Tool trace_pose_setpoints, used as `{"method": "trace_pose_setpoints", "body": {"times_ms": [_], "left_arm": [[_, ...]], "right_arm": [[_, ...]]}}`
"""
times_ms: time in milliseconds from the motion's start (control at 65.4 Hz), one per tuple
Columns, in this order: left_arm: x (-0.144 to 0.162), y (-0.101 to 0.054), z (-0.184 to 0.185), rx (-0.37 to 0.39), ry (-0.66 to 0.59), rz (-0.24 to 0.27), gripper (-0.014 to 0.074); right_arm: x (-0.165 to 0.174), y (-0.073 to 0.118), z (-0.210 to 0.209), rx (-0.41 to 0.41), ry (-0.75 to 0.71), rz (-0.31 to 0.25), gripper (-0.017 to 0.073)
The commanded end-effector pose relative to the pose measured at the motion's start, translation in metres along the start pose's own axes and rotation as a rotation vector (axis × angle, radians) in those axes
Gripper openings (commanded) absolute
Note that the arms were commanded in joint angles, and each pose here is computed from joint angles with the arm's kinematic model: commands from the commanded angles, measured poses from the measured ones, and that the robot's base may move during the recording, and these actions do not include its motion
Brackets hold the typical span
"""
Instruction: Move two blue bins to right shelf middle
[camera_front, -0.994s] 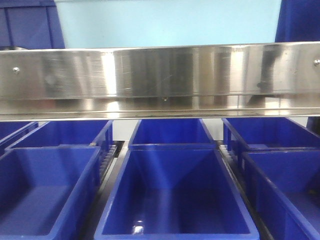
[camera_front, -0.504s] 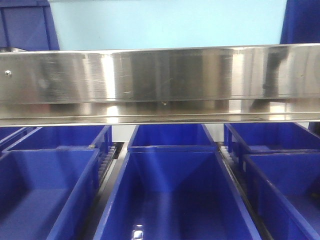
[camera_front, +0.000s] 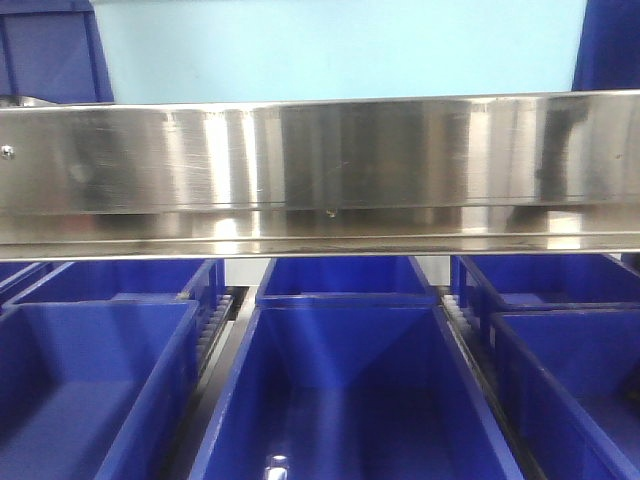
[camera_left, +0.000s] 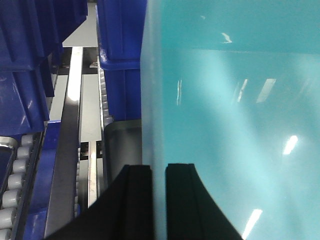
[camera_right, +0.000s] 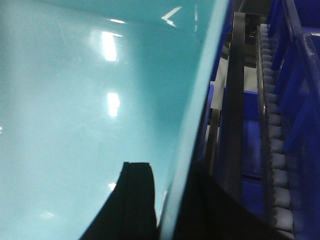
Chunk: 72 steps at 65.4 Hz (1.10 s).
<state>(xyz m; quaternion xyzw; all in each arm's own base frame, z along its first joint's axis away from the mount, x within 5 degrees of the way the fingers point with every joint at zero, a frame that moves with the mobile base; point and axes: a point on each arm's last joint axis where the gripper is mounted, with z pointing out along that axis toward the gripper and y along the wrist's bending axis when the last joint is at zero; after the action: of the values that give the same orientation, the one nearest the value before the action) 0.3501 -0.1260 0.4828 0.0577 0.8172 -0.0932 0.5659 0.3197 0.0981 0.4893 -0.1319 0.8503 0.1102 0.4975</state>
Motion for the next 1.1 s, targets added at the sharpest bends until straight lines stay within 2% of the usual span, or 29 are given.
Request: {"method": "trace_pose_setpoints", "body": {"times_ms": [0,1085], "left_arm": [[-0.0108,-0.0054,-0.0049,0.051,-0.090,-0.027,-0.0111],[-0.0108,-0.0054,-0.0049,0.051,-0.090,-0.027,-0.0111]], "right_arm": [[-0.0072,0.0078,-0.0104,-0.052,-0.056,0.000,-0.0152],[-0.0072,0.0078,-0.0104,-0.052,-0.056,0.000,-0.0152]]}}
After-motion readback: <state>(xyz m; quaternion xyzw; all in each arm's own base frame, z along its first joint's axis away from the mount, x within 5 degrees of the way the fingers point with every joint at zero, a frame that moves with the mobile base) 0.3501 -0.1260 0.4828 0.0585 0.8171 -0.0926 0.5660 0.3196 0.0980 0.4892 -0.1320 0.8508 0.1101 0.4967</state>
